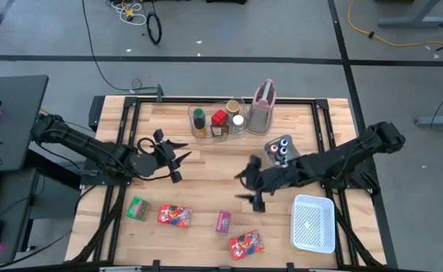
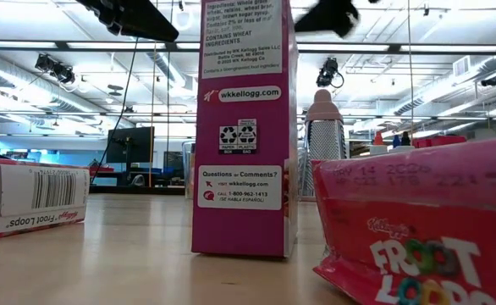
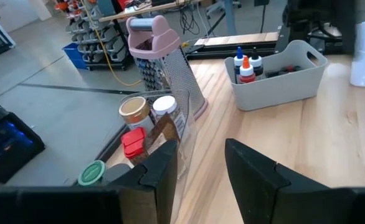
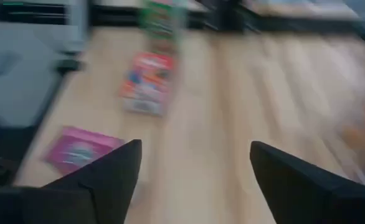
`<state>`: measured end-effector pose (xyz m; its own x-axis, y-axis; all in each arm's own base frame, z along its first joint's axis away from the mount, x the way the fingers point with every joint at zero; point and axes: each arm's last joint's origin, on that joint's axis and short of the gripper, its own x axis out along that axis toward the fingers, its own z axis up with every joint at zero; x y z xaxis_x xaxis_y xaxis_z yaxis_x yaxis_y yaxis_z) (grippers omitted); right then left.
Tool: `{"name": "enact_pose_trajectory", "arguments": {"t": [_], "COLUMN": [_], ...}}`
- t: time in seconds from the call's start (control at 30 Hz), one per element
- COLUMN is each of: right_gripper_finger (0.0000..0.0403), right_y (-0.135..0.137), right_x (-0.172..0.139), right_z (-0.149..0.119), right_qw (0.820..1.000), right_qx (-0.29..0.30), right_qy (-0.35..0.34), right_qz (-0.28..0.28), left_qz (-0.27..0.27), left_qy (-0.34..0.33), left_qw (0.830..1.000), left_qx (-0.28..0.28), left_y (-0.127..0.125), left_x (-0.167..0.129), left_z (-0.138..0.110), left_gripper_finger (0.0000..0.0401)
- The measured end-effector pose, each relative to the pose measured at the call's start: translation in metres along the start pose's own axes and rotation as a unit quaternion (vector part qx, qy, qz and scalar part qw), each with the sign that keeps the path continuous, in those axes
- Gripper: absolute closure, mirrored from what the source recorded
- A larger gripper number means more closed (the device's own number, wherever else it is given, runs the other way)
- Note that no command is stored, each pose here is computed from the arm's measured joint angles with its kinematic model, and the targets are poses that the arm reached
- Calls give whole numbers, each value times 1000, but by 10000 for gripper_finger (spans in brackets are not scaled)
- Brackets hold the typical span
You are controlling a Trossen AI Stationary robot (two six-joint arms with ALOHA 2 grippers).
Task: Pick & Place Kitchen Items
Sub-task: Put the pink cereal box into the white bin
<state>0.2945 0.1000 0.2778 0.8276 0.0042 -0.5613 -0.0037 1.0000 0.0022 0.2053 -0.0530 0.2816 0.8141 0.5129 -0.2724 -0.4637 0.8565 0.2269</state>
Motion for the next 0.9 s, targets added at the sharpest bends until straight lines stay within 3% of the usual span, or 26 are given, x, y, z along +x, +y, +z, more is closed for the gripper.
{"name": "enact_pose_trajectory", "arguments": {"t": [0.17, 0.5, 0.63, 0.8, 0.9], "right_gripper_finger": [81, 80, 80, 80, 80], "right_y": [23, 40, 36, 26, 19], "right_x": [28, 82, 92, 102, 108], "right_z": [-1, -19, -26, -30, -32], "right_qw": [986, 931, 915, 896, 890], "right_qx": [-109, -220, -246, -319, -323], "right_qy": [-41, -92, -84, -99, -97], "right_qz": [118, 278, 307, 294, 306], "left_qz": [-22, -28, -27, -25, -25], "left_qy": [1, 0, -3, -3, -2], "left_qw": [1000, 999, 999, 998, 997], "left_qx": [11, -26, -39, -56, -66], "left_y": [-1, -2, -2, -2, -2], "left_x": [0, 0, 0, 0, 0], "left_z": [0, 1, 2, 2, 2], "left_gripper_finger": [259, 259, 259, 259, 259]}}
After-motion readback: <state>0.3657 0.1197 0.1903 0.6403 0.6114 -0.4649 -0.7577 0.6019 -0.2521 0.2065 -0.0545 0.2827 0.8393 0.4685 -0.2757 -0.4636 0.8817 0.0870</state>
